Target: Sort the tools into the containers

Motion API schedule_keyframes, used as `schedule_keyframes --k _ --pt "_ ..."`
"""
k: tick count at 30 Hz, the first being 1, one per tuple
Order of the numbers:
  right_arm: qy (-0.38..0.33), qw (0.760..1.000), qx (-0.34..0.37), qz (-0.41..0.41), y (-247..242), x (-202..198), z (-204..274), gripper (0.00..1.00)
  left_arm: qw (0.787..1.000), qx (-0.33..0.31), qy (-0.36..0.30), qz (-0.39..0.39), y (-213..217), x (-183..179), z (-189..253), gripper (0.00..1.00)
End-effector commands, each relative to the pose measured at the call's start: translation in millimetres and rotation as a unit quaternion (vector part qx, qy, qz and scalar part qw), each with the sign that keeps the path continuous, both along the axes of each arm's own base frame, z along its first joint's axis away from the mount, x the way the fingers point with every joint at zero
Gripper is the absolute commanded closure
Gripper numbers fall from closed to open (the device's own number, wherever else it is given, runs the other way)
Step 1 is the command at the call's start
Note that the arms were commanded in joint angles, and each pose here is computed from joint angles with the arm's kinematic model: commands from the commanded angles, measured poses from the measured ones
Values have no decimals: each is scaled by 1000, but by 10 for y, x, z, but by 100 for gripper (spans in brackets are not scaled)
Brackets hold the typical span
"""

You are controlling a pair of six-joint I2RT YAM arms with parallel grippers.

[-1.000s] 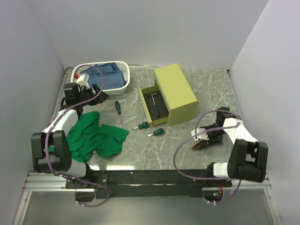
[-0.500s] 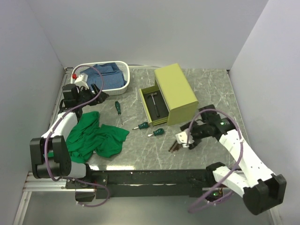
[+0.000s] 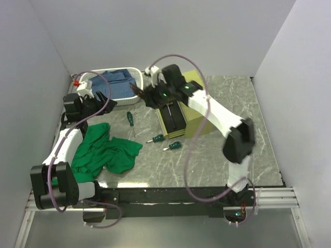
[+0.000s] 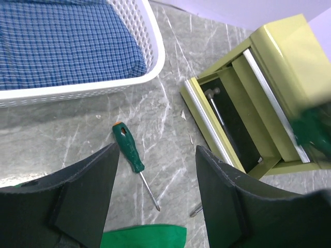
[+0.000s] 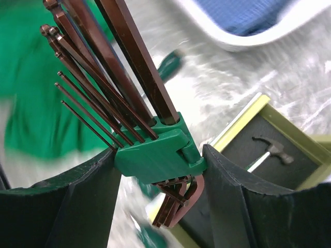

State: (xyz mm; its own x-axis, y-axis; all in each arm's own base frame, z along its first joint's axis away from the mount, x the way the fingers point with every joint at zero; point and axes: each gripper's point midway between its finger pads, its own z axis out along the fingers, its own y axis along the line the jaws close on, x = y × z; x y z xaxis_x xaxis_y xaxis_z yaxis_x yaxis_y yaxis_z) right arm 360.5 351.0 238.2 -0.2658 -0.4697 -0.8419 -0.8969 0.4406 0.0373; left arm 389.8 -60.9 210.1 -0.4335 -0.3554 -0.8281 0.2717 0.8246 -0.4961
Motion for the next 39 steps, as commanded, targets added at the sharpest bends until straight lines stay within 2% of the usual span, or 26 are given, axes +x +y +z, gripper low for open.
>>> schedule_keyframes --k 1,2,6,10,18,19,20,21,22,23,24,25,30,32,35,37,38,39 --pt "113 955 96 -256 130 697 253 100 999 -6 -31 13 81 -59 225 33" --pt "106 948 92 -285 105 824 173 100 999 -6 -34 15 101 -62 245 33" --pt "116 930 83 -338 29 866 15 100 999 -5 -43 23 141 -81 300 33" --pt "145 889 29 -434 -352 697 -371 100 998 -11 -50 23 142 -97 338 33" --pt "179 856 -10 -486 -599 496 -823 100 998 -19 -51 35 219 -124 317 33" --pt "183 853 -15 -489 -606 496 -880 94 998 -22 -48 34 208 -124 308 32" --pt "187 854 -14 -485 -576 484 -877 53 998 -24 -49 33 204 -122 323 32" --pt "186 863 -14 -470 -542 489 -856 39 998 -25 -50 31 201 -120 340 32" --pt "198 875 -4 -442 -436 445 -807 30 998 -26 -51 29 196 -114 351 32" --pt "193 883 4 -428 -391 456 -719 14 998 -27 -53 26 184 -109 361 32" --pt "186 890 10 -415 -358 472 -643 3 998 -31 -49 22 172 -101 353 32" --pt "186 899 25 -396 -293 450 -517 0 998 -40 -44 18 142 -103 340 32" --pt "127 920 57 -367 -236 469 29 0 996 -86 -8 -12 -151 -97 160 33" --pt "99 933 68 -340 -229 442 268 0 995 -88 1 -42 -389 -99 137 35" --pt "40 937 78 -339 -369 517 564 0 992 -79 16 -94 -796 -63 79 37" --pt "14 932 95 -351 -535 646 738 0 988 -93 37 -117 -1034 -34 16 45" --pt "4 929 96 -357 -604 705 771 5 986 -101 45 -122 -1096 -23 -19 48" --pt "-9 920 96 -380 -727 791 805 13 985 -111 57 -122 -1155 29 -96 55"
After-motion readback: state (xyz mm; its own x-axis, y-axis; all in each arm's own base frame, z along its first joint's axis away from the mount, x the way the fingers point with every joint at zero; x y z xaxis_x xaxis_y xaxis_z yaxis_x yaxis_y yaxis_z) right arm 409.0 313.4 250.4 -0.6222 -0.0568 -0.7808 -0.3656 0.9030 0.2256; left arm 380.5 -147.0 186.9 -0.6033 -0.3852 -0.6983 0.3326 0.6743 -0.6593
